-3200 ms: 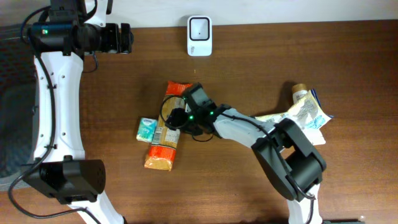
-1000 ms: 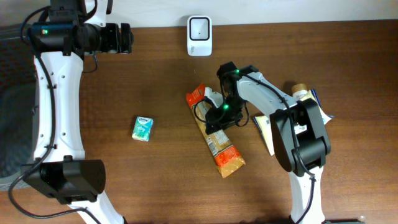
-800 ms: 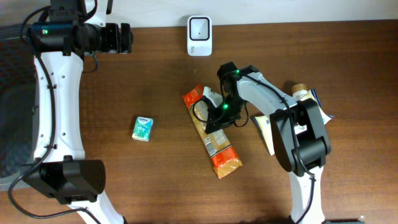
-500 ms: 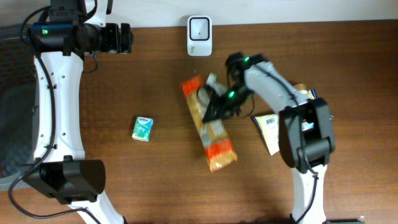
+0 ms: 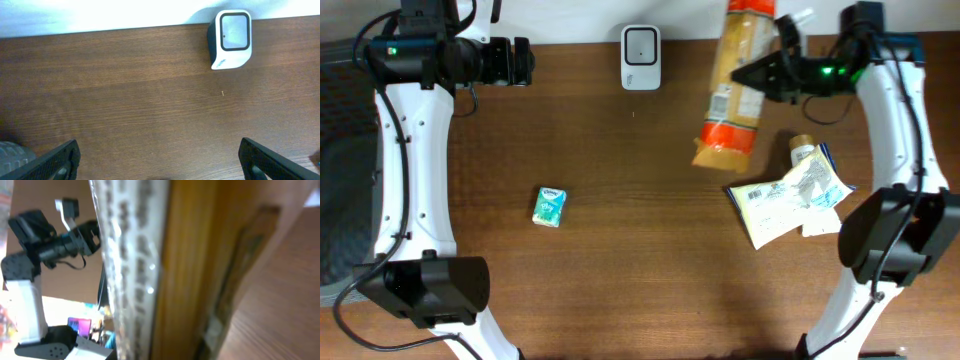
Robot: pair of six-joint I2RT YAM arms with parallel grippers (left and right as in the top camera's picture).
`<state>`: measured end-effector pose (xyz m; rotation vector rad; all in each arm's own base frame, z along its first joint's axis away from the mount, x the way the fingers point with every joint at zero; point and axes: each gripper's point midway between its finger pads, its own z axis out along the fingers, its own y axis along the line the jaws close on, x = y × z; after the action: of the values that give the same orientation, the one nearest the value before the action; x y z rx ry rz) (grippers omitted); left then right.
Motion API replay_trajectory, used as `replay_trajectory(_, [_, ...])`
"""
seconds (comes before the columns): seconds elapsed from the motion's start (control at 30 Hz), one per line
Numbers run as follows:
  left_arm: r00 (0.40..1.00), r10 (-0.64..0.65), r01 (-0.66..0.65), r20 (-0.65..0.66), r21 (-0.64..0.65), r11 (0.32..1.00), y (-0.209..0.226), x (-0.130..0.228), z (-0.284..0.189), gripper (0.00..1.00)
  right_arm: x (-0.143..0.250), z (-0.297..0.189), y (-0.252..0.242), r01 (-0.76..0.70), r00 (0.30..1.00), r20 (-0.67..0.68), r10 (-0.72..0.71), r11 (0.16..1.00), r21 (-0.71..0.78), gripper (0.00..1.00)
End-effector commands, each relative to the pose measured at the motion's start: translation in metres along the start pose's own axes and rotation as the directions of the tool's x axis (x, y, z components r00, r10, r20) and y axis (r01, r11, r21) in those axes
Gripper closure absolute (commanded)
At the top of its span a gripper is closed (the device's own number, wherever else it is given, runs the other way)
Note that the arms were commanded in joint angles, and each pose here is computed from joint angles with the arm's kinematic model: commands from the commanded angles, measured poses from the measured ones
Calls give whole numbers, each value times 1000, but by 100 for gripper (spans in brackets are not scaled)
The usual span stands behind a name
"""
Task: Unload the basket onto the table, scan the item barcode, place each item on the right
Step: 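Lift the pasta bag toward the scanner with the right gripper, then hold the pasta bag's barcode in front of the scanner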
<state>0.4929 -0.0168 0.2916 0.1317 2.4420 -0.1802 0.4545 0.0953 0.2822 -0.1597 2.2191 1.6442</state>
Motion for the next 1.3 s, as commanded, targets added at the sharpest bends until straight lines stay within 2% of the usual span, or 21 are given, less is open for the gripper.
replay_trajectory(0.0, [1000,19,-19,22,1,1000,-1,-4,-9,1,-14,-28,52,104,992,76,-96,989,-102,96])
replay_trajectory(0.37, [1000,19,-19,22,1,1000,-1,-4,-9,1,-18,-27,52,163,984,84,-157,984,-70,96])
replay_trajectory(0.43, [1000,19,-19,22,1,1000,-1,-4,-9,1,-19,-18,51,216,974,67,-219,976,38,96])
replay_trajectory(0.5, [1000,19,-19,22,1,1000,-1,-4,-9,1,-23,-4,45,304,947,29,-319,924,233,96])
replay_trajectory(0.6, [1000,19,-19,22,1,1000,-1,-4,-9,1,-37,23,38,422,884,-44,-466,752,506,96])
replay_trajectory(0.7, [1000,19,-19,22,1,1000,-1,-4,-9,1,-61,57,31,466,799,-117,-590,484,741,96])
replay_trajectory(0.77, [1000,19,-19,22,1,1000,-1,-4,-9,1,-72,72,32,491,734,-179,-655,329,807,96])
replay_trajectory(0.87, [1000,19,-19,22,1,1000,-1,-4,-9,1,-91,105,37,549,554,-366,-748,-3,836,96])
replay_trajectory(0.9, [1000,19,-19,22,0,1000,-1,-4,-9,1,-98,117,39,549,502,-405,-764,-81,832,96])
replay_trajectory(0.97, [1000,19,-19,22,0,1000,-1,-4,-9,1,-110,147,29,578,393,-477,-786,-192,793,96])
replay_trajectory(1.07, [1000,19,-19,22,0,1000,-1,-4,-9,1,-121,163,14,578,343,-497,-797,-239,781,96])
replay_trajectory(1.2, [1000,19,-19,22,0,1000,-1,-4,-9,1,-140,190,-6,561,207,-553,-807,-365,743,96])
replay_trajectory(1.23, [1000,19,-19,22,0,1000,-1,-4,-9,1,-148,200,-13,536,143,-572,-808,-423,731,96])
replay_trajectory(1.27, [1000,19,-19,22,1,1000,-1,-4,-9,1,-151,203,-15,525,123,-577,-808,-440,729,96])
